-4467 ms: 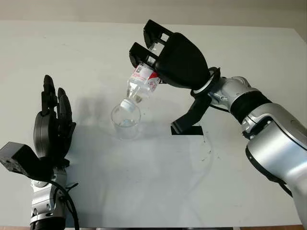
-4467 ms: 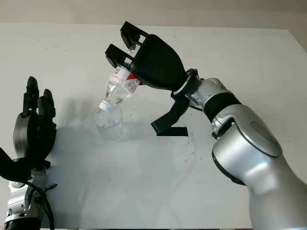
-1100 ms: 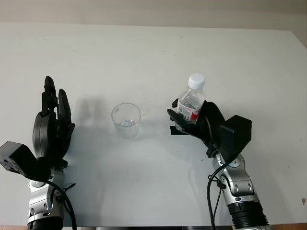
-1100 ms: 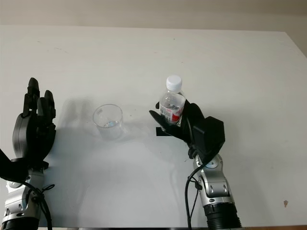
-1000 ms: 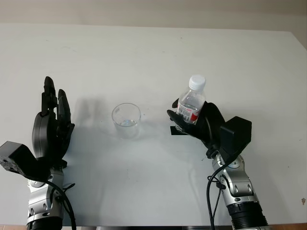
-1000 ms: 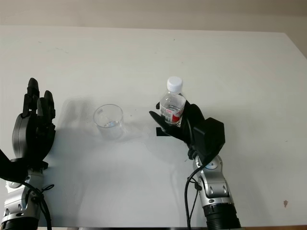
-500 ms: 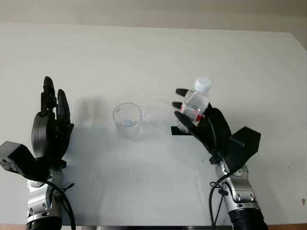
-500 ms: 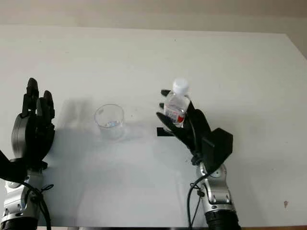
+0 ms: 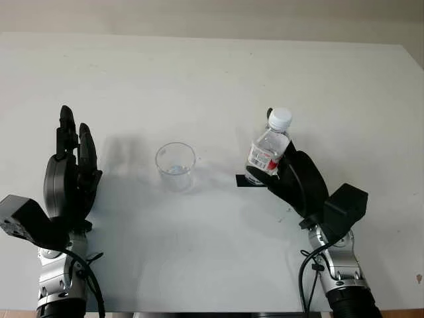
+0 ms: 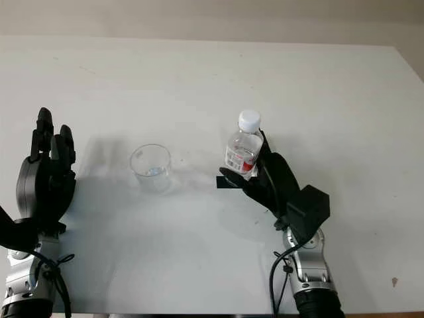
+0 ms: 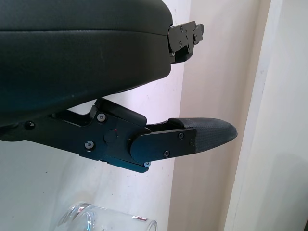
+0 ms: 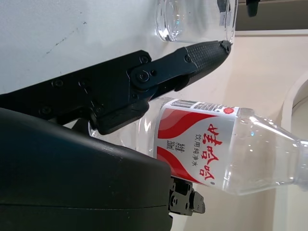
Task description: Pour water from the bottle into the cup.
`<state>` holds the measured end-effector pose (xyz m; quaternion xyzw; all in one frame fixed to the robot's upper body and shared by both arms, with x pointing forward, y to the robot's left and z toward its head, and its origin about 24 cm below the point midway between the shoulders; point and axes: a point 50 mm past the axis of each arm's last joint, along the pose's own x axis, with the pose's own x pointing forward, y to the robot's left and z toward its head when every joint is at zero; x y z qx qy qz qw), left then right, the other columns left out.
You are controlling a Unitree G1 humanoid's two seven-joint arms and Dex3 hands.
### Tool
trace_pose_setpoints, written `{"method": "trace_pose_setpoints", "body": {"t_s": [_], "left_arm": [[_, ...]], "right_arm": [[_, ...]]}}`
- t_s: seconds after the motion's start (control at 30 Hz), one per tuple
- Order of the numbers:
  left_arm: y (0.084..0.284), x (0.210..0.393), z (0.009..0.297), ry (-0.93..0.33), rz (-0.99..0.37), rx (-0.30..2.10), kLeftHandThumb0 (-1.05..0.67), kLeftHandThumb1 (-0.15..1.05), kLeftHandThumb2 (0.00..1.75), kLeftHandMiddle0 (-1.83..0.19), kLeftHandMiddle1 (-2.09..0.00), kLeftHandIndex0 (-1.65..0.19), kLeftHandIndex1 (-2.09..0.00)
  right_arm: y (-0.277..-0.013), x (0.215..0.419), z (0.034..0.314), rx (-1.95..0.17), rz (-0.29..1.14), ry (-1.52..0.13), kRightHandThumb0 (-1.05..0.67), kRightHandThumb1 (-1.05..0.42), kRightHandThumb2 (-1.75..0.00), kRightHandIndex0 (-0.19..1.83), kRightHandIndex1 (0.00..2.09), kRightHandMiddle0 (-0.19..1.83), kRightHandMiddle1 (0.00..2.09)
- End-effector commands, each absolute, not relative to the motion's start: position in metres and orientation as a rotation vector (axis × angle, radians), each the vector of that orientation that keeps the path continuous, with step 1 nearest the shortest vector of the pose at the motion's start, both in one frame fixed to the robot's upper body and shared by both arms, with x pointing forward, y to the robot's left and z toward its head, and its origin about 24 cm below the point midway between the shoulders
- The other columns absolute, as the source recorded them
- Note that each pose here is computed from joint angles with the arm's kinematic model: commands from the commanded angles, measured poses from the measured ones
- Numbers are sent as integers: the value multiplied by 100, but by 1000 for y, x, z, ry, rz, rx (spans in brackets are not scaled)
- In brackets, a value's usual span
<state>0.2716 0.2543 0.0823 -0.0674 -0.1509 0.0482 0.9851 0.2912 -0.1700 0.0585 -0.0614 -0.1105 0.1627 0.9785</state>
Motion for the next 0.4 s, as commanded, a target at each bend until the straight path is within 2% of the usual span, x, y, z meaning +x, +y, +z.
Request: {"method": "trace_pose_setpoints", "body": {"t_s": [0.0,0.37], "left_arm": [[254,271,80,-300,101,-136,-72,105,52,19,-5,19,-4],[254,269,80,-304,95,-143,-71,105,52,19,-4,19,-3]], "right_arm": [[-175,290,58,-122,315,-224,-92,-99,-5,-19,0,-19,0],[-173,289,61,-97,246,-280,-92,-101,-6,-19,0,-19,0]]}}
